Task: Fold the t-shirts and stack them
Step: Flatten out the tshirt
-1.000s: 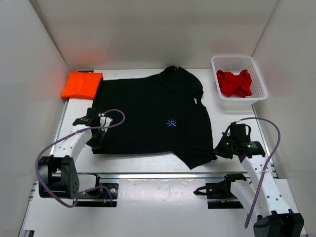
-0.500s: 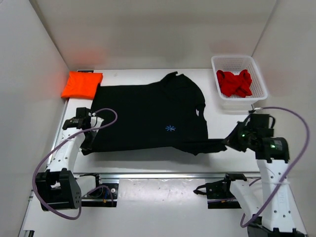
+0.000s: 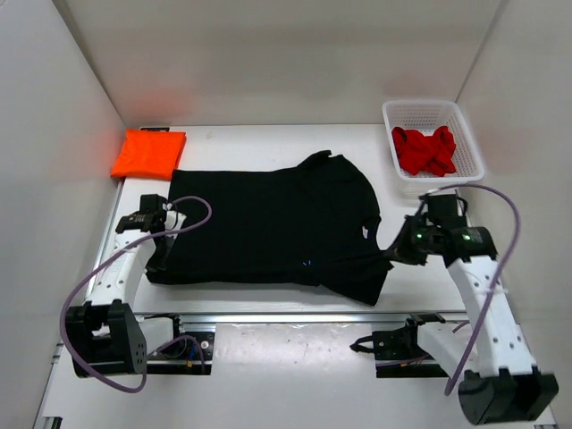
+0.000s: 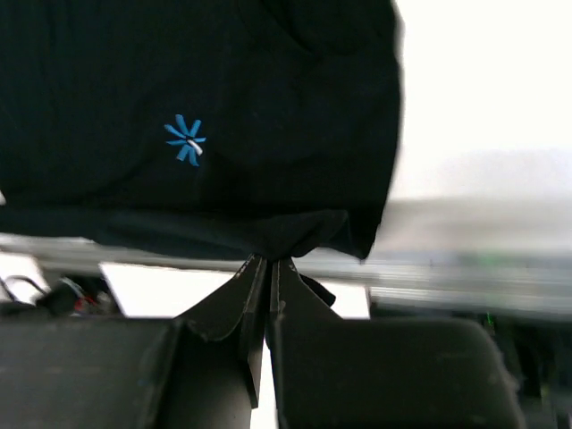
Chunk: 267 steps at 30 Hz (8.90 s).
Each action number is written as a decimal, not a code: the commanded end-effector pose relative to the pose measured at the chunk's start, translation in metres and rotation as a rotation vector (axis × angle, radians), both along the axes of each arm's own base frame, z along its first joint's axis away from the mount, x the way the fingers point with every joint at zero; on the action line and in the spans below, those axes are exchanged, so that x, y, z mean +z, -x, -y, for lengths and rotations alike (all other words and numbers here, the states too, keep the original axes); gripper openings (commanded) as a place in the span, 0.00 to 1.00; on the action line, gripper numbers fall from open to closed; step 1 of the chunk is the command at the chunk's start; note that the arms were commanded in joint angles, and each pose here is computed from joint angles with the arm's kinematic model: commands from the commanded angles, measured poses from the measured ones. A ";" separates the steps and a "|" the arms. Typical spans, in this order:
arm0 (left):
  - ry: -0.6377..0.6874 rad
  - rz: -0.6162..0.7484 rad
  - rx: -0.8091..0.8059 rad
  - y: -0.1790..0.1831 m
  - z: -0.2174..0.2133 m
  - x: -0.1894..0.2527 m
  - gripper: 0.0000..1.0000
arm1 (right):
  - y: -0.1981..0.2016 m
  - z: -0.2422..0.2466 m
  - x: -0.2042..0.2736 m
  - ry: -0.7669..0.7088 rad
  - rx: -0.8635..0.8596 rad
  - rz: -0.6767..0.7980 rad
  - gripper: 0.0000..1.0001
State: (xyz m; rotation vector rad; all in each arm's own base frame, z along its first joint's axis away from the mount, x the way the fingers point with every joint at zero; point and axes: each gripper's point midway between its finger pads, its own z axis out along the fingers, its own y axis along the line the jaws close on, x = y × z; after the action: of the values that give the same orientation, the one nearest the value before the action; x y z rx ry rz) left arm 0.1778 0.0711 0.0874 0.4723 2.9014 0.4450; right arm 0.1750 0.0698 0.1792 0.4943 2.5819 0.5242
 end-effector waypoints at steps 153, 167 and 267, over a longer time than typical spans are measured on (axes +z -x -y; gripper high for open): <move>-0.060 0.300 -0.161 -0.372 0.092 -0.042 0.39 | -0.367 -0.054 -0.159 0.236 0.163 -0.021 0.00; -0.149 0.311 -0.188 -0.372 0.076 -0.030 0.18 | -0.369 -0.045 -0.154 0.240 0.151 -0.014 0.00; 0.095 0.149 0.246 -0.153 0.005 -0.035 0.59 | -0.131 0.042 -0.146 0.462 0.253 -0.223 0.00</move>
State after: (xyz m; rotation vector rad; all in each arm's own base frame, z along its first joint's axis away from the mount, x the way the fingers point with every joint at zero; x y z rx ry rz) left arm 0.3303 0.0657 0.0332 0.0807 2.8846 0.3309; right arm 0.2994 0.0426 0.0185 0.0853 2.9285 0.0039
